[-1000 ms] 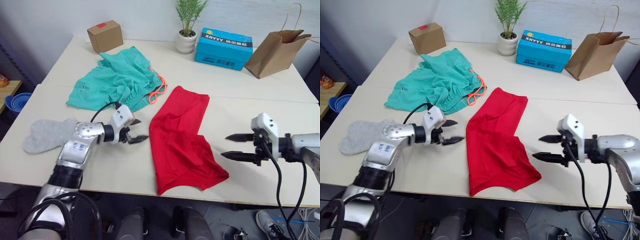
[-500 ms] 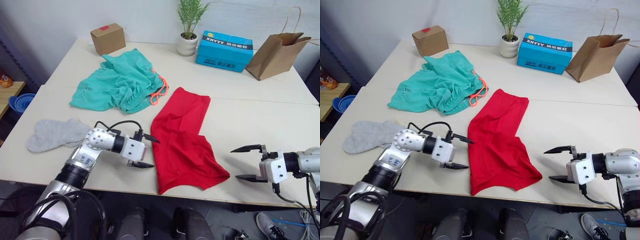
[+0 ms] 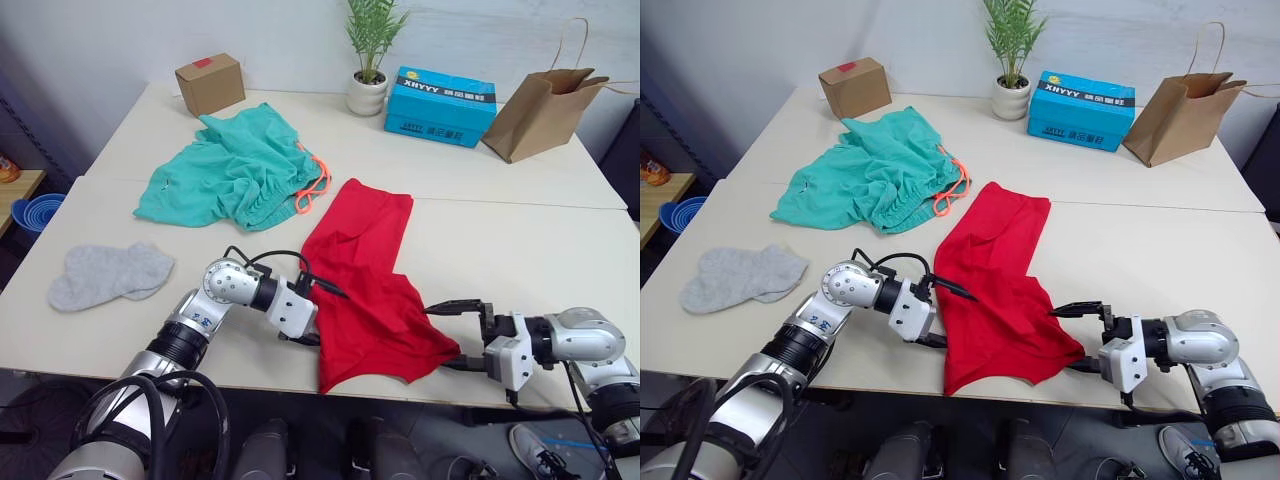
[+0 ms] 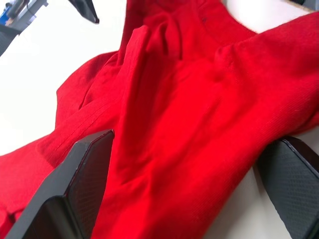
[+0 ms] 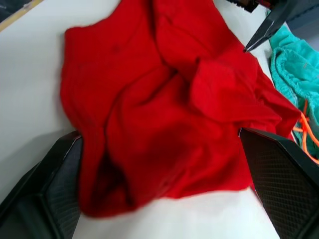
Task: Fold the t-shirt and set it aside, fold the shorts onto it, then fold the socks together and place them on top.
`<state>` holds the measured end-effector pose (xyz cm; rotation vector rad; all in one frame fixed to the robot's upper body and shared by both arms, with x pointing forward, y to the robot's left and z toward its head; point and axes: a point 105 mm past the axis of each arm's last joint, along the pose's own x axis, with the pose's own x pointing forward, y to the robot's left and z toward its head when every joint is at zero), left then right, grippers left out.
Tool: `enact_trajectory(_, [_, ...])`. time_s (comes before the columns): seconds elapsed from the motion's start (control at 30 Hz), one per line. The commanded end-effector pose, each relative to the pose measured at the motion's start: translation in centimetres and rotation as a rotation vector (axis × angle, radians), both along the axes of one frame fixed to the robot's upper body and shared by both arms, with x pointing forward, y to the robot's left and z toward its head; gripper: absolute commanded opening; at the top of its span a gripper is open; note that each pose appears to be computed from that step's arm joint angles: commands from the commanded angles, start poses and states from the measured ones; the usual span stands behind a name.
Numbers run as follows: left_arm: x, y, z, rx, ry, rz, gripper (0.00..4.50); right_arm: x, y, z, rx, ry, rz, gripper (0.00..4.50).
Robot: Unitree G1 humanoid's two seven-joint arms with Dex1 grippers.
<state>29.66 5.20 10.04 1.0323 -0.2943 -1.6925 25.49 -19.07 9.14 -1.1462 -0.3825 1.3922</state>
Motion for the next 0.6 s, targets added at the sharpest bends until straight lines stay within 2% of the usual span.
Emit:
enact_trajectory(0.03, [-1.1,0.3,-2.2,0.084,0.059,-0.054,4.50,-1.0,1.2,-2.4,-0.051,0.090,0.046,4.32])
enact_trajectory(0.07, [-1.2,0.3,-2.3,0.087,0.059,-0.054,4.50,-0.9,1.3,-2.3,-0.046,0.084,0.040,4.12])
enact_trajectory(0.17, [-1.3,0.5,-2.8,0.096,0.070,-0.053,3.84,-0.4,1.3,-2.2,-0.044,0.077,0.018,3.18])
enact_trajectory(0.47, [-1.6,1.3,-3.9,0.111,0.087,-0.042,0.97,-0.3,0.9,-2.0,-0.061,0.091,-0.004,0.03])
enact_trajectory(0.57, [-1.6,1.4,-3.8,0.089,0.099,-0.031,0.03,-0.6,1.2,-1.6,-0.052,0.115,0.007,0.00])
enact_trajectory(0.6, [-1.9,1.6,-3.6,0.061,0.121,-0.023,0.01,-1.0,1.9,-0.8,-0.029,0.131,0.023,0.00])
